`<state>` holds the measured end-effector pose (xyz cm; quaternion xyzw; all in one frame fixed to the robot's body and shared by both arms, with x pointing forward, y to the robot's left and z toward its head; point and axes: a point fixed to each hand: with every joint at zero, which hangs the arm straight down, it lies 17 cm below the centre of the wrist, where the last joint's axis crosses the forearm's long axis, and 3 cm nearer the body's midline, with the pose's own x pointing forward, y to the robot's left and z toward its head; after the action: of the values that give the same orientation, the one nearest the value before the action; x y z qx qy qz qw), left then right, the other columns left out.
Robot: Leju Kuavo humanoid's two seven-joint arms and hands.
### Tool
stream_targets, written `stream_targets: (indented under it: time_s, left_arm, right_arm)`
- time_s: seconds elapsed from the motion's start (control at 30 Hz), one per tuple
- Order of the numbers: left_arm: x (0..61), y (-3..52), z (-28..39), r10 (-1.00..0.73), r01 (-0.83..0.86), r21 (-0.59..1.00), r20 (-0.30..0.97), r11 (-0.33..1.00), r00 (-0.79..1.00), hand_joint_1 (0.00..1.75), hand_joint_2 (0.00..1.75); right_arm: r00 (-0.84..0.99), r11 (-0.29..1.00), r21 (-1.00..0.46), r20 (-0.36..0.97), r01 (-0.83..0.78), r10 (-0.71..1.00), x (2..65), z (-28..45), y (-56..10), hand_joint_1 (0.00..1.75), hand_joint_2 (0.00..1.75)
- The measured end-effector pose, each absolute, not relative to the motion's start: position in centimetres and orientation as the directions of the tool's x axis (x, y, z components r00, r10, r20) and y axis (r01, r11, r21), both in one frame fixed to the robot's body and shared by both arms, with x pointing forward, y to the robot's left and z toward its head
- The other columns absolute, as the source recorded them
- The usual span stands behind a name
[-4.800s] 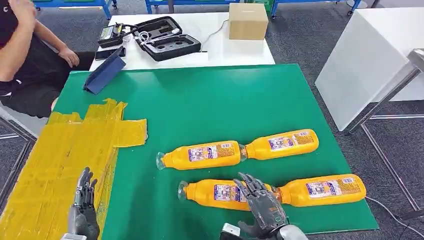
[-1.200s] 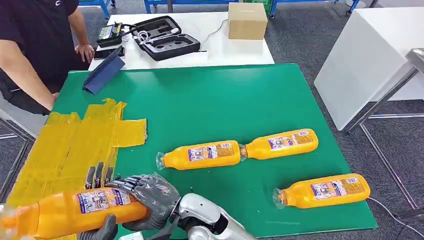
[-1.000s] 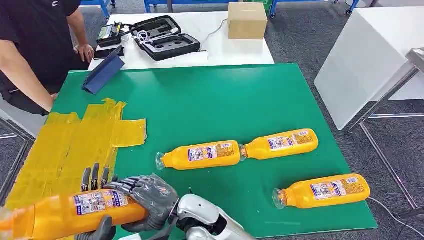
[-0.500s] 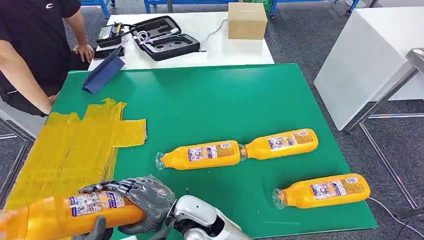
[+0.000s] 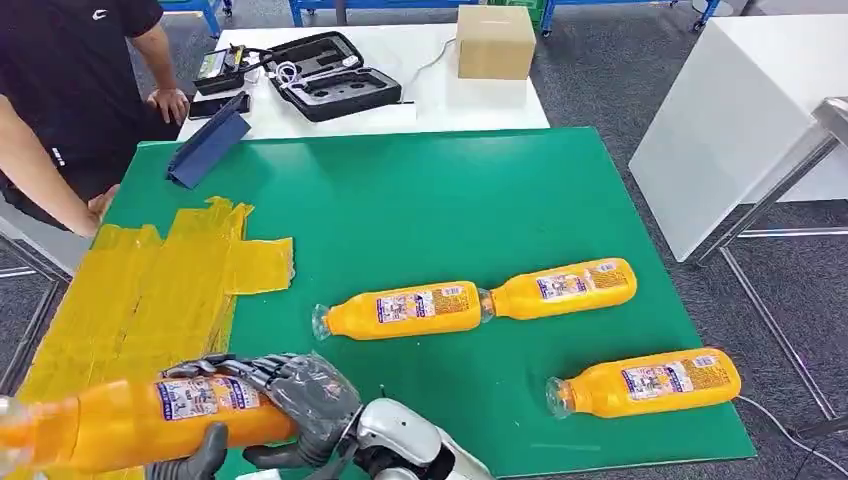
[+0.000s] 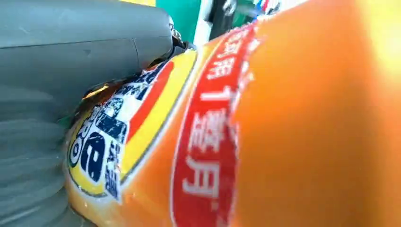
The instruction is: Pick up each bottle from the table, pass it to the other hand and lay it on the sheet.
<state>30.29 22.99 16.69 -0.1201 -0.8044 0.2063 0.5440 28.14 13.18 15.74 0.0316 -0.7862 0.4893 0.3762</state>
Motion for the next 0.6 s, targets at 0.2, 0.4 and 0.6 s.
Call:
stream_targets:
  time_s: [0.2,0.4,0.6]
  left_arm:
    - [32.4,28.2,17.2,-0.109,-0.323,-0.027,0.912,0.946,-0.396,1.75,1.75]
    - [34.4,33.8,15.5,-0.642,-0.557,0.462,0.746,0.691,-0.177,1.75,1.75]
    - [36.7,38.5,8.8,-0.870,-0.487,0.804,0.466,0.341,0.161,1.75,1.75]
  right_arm:
    - [-0.629,0.614,-0.691,0.681,-0.382,0.375,32.2,15.9,7.7,0.00,0.00]
    - [-0.591,0.648,-0.685,0.687,-0.332,0.423,38.7,17.5,2.0,0.00,0.00]
    - [-0.588,0.635,-0.717,0.655,-0.286,0.475,42.3,18.2,-1.1,0.00,1.75]
